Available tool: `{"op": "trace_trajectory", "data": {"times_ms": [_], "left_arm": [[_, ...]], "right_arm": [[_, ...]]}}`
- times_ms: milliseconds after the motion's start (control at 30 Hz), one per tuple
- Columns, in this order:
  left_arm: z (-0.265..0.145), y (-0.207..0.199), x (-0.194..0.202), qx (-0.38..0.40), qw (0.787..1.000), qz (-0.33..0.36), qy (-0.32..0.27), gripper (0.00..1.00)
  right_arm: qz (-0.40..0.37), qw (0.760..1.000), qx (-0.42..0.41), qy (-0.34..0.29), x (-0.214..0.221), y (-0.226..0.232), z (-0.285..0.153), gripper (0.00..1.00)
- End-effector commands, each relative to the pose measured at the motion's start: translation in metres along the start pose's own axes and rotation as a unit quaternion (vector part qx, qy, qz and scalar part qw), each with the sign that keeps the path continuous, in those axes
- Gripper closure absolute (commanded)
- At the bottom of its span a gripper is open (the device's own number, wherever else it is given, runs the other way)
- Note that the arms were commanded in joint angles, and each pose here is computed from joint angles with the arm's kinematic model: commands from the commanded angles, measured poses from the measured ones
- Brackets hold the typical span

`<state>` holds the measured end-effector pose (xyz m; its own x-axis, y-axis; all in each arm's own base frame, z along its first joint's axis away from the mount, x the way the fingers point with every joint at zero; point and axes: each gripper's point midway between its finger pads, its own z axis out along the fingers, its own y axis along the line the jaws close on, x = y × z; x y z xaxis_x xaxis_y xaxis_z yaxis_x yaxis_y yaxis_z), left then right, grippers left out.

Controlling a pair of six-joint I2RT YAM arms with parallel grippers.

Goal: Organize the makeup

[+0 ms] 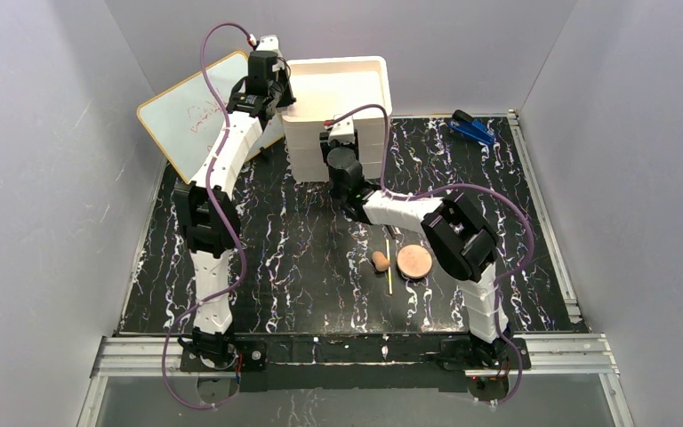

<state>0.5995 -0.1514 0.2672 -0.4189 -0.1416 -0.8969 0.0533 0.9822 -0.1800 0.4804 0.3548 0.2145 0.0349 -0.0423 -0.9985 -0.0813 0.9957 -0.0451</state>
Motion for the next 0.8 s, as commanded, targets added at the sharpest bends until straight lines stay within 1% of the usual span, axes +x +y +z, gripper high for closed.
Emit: {"op": "trace_trajectory", "data": {"times_ms": [0,133,233,267,467,533,767], "left_arm": [[-0.033,-0.036,-0.044,0.076,0.996,-0.014,-0.04,1.0],[-0.033,-0.036,-0.044,0.076,0.996,-0.014,-0.039,1.0],[-0.035,-0.036,-0.046,0.077,0.996,-0.012,-0.041,1.0],[-0.035,-0.036,-0.046,0.076,0.996,-0.012,-0.042,1.0],[-0.035,-0.035,-0.046,0.073,0.996,-0.011,-0.041,1.0],[-0.034,-0.034,-0.046,0.071,0.997,-0.011,-0.041,1.0],[-0.032,-0.034,-0.043,0.071,0.997,-0.011,-0.038,1.0]], "right_arm": [[0.043,0.999,0.023,-0.02,-0.03,-0.036,0.016,0.56],[0.04,0.999,0.02,-0.018,-0.029,-0.034,0.022,0.75],[0.038,0.999,0.017,-0.016,-0.029,-0.032,0.023,0.91],[0.039,0.999,0.017,-0.017,-0.03,-0.032,0.023,0.98],[0.054,0.999,0.007,-0.001,-0.025,-0.035,0.005,0.99],[0.059,0.998,0.002,-0.001,-0.026,-0.033,-0.01,0.99],[0.036,0.999,-0.006,0.019,-0.005,-0.019,-0.064,0.99]]}}
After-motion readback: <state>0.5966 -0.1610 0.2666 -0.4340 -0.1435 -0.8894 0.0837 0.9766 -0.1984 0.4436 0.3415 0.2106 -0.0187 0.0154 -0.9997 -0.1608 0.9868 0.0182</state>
